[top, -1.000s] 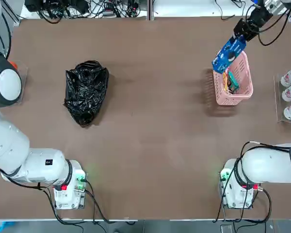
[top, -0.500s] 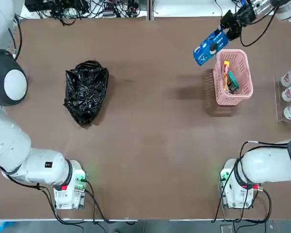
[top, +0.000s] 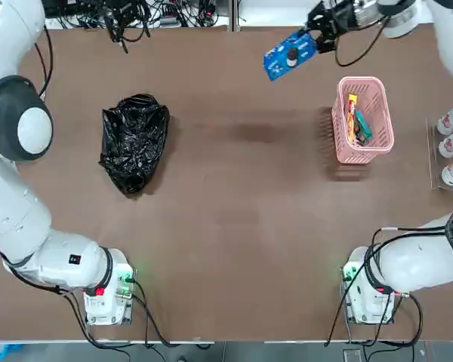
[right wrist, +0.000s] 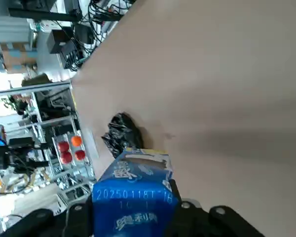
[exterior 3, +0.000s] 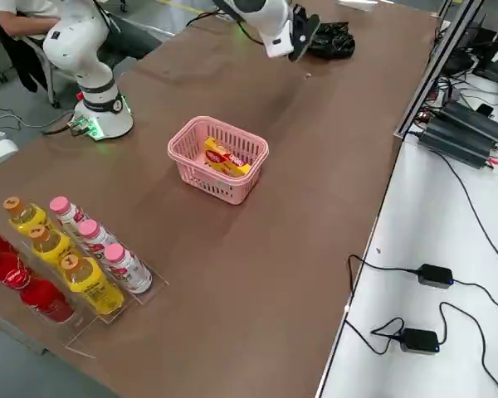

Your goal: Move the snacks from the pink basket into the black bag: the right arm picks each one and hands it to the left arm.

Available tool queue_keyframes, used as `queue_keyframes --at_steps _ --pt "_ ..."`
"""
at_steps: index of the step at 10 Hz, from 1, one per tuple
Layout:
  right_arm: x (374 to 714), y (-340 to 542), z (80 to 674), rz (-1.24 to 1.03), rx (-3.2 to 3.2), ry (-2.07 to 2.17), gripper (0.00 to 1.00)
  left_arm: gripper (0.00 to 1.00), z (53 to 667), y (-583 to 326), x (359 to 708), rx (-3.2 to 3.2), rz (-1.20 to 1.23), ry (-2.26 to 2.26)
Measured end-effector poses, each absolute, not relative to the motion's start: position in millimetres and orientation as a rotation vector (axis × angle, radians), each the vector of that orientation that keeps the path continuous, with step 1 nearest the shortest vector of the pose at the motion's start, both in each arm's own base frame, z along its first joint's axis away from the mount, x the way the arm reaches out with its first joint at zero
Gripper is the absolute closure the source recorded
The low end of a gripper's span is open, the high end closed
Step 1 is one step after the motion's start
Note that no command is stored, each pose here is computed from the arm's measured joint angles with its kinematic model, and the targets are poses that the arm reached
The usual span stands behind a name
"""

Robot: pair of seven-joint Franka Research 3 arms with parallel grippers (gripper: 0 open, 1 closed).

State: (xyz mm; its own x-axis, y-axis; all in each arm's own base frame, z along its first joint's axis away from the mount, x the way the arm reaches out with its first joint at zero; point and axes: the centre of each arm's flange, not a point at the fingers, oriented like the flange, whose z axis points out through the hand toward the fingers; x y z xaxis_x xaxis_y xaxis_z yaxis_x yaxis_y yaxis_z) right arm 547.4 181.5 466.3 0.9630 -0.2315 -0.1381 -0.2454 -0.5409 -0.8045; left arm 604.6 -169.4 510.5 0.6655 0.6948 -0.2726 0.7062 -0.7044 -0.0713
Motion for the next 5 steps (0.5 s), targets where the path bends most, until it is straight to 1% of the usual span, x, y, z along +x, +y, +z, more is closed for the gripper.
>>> queue_keyframes --at_steps 2,5 --pt "536.3 244.9 469.5 -0.034 -2.104 0.403 0.47 0.00 501.3 -206.1 599.5 2.764 -0.454 1.367" --pt "523.1 306.8 474.4 -0.052 -2.065 0.516 0.47 0.00 504.0 -253.4 588.1 2.648 -0.445 1.559"
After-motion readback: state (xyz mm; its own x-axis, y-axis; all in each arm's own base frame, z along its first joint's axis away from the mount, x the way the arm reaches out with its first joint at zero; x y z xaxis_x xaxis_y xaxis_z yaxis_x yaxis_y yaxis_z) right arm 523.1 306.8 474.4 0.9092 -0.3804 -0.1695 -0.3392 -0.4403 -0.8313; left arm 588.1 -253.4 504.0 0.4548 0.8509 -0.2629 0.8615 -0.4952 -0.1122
